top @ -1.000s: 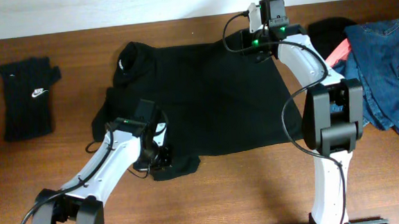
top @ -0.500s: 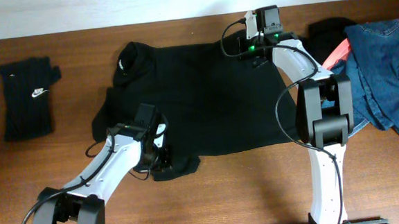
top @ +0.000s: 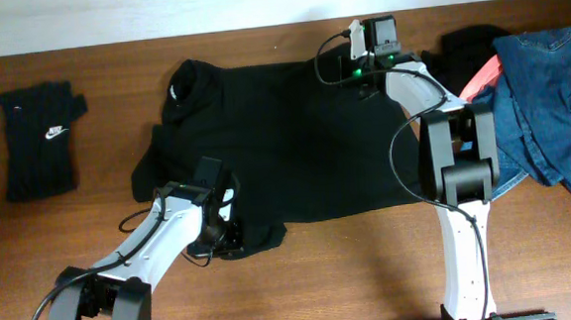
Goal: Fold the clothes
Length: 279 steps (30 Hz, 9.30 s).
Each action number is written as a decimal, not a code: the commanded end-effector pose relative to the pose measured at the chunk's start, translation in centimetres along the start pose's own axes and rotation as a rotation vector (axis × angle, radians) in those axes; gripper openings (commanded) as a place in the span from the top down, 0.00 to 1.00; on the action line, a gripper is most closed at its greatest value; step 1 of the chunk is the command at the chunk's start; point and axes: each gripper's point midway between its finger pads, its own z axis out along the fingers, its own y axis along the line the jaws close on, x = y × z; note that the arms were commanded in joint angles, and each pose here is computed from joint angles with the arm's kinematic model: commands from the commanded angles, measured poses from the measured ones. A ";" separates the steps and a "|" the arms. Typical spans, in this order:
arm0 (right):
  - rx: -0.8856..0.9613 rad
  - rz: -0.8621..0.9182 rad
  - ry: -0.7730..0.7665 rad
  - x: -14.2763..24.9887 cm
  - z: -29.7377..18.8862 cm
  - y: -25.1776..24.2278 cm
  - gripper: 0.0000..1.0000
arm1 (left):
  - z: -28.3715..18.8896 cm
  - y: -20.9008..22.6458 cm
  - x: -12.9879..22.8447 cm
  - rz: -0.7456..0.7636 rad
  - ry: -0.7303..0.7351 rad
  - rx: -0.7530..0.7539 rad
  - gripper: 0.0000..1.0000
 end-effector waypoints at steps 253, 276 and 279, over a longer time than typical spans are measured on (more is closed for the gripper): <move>0.150 0.040 0.413 11.7 -38.4 6.9 0.18 | -34.7 -7.7 -14.7 0.156 -0.645 -0.038 0.37; 0.311 0.086 0.519 16.7 -40.9 4.5 0.01 | -17.1 0.4 1.6 -0.059 -0.349 -0.187 0.08; 0.309 0.088 0.523 17.1 -39.8 4.3 0.01 | -15.7 1.1 1.5 -0.101 -0.360 -0.181 0.01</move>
